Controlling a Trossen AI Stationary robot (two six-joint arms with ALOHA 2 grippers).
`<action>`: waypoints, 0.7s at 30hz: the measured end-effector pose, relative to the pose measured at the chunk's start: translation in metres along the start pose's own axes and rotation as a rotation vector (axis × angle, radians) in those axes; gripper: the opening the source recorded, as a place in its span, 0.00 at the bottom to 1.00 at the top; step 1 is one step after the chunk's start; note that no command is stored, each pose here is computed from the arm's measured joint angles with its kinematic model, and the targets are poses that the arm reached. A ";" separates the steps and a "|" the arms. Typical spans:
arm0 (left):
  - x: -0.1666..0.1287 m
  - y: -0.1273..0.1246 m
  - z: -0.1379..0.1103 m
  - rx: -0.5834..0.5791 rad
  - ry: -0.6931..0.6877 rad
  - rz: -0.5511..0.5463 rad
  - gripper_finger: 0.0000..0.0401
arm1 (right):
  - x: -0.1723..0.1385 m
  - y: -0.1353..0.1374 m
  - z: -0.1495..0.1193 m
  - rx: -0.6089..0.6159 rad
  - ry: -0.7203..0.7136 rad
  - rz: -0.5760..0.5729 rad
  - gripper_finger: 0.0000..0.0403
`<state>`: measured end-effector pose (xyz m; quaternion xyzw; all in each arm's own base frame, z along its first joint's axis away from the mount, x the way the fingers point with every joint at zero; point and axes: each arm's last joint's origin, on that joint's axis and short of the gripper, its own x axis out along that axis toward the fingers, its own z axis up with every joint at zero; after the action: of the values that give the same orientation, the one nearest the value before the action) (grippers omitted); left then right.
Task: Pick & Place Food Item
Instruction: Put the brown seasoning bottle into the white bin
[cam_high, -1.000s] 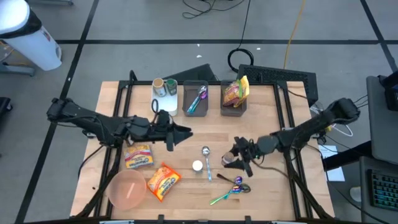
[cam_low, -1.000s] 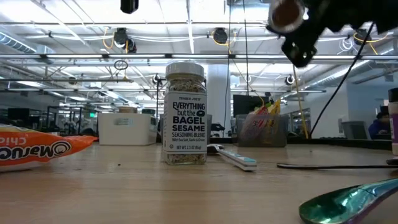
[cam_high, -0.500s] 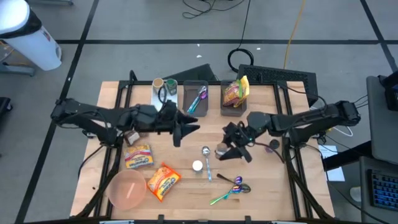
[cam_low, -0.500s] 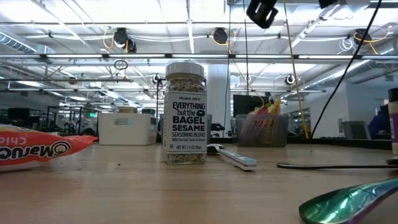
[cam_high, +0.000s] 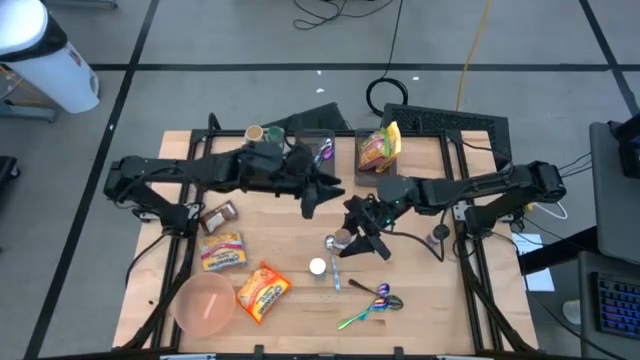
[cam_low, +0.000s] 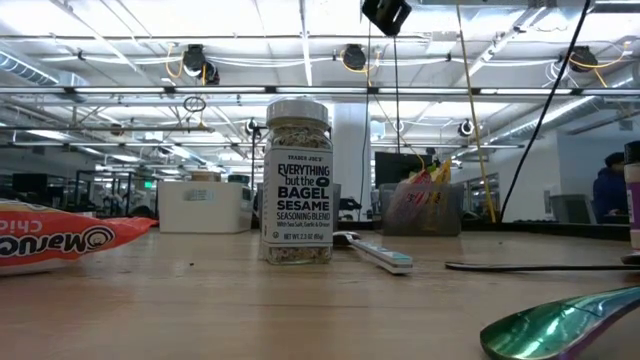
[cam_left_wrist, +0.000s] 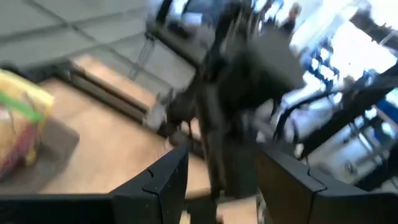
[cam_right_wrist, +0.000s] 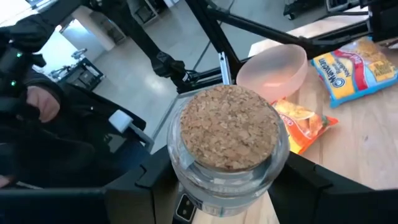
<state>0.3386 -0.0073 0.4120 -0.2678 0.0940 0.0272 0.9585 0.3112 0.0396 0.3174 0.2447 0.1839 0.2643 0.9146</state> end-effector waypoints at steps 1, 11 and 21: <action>0.004 0.001 -0.002 -0.001 0.024 0.001 0.46 | 0.000 0.000 0.001 -0.003 0.000 0.000 0.46; 0.022 -0.010 -0.024 0.008 0.115 -0.052 0.46 | -0.005 -0.009 0.003 0.021 -0.001 -0.041 0.46; 0.021 -0.018 -0.029 0.034 0.108 -0.036 0.46 | -0.008 -0.013 0.006 0.018 -0.014 -0.050 0.46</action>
<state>0.3565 -0.0373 0.3927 -0.2539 0.1412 -0.0059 0.9568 0.3128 0.0236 0.3167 0.2499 0.1860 0.2379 0.9200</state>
